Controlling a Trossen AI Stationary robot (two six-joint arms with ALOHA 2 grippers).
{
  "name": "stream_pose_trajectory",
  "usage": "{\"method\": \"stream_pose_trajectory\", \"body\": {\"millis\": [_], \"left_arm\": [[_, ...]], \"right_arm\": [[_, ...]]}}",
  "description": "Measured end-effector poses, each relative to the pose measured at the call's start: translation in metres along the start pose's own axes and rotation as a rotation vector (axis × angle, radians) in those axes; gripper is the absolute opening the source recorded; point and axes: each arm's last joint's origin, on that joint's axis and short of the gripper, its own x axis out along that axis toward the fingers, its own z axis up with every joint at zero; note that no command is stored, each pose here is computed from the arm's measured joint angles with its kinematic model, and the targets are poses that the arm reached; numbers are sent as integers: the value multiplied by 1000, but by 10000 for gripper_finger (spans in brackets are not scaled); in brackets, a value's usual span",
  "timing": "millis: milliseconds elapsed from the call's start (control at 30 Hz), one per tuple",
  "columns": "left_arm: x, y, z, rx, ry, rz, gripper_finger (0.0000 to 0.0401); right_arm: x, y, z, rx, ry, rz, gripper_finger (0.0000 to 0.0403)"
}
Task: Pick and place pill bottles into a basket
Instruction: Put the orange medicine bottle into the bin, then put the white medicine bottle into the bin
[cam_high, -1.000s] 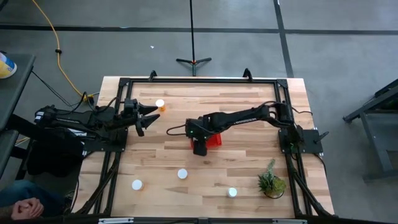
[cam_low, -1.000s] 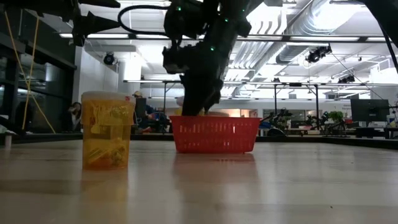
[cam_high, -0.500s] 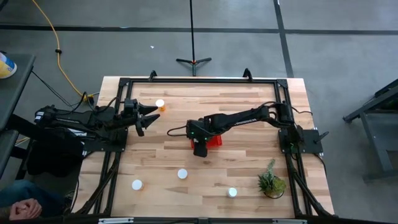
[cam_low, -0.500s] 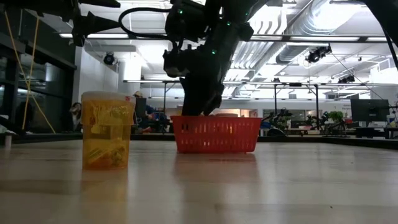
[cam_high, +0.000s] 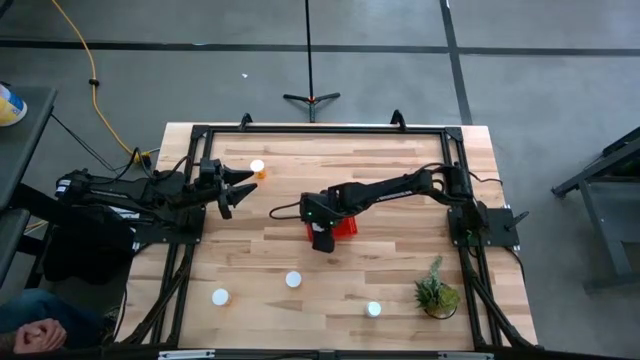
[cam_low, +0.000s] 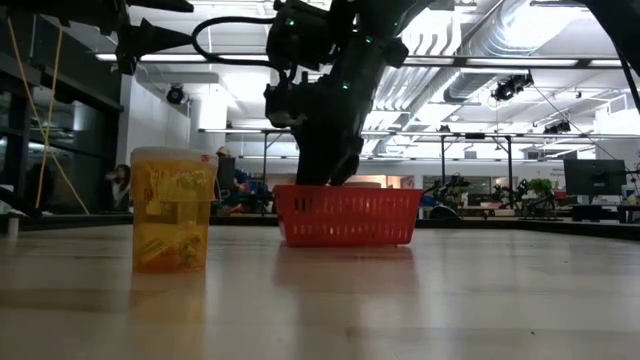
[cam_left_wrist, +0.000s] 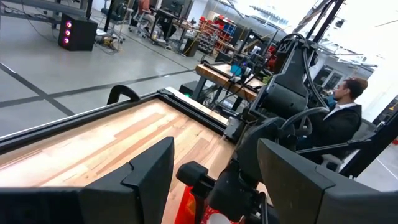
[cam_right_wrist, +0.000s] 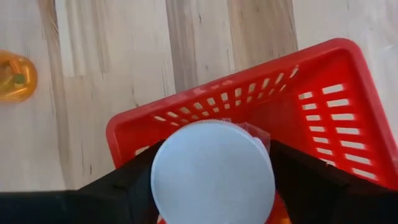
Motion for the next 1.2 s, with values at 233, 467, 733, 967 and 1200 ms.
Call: {"method": "stream_pose_trajectory", "body": {"millis": [233,467,733,967,1200], "left_arm": [[0,0,0,9,-3,6,264],[0,0,0,11,-4,9,264],[0,0,0,11,-5,9,264],[0,0,0,11,-4,9,264],[0,0,0,11,-2,6,264]], "right_arm": [[-15,-3,10,6,4,-6,259],[-29,-5,19,-2,14,47,259],[-43,-2,27,1,17,47,259],[-75,0,50,-18,-65,-6,259],[-119,3,62,-22,-108,-15,259]]}}
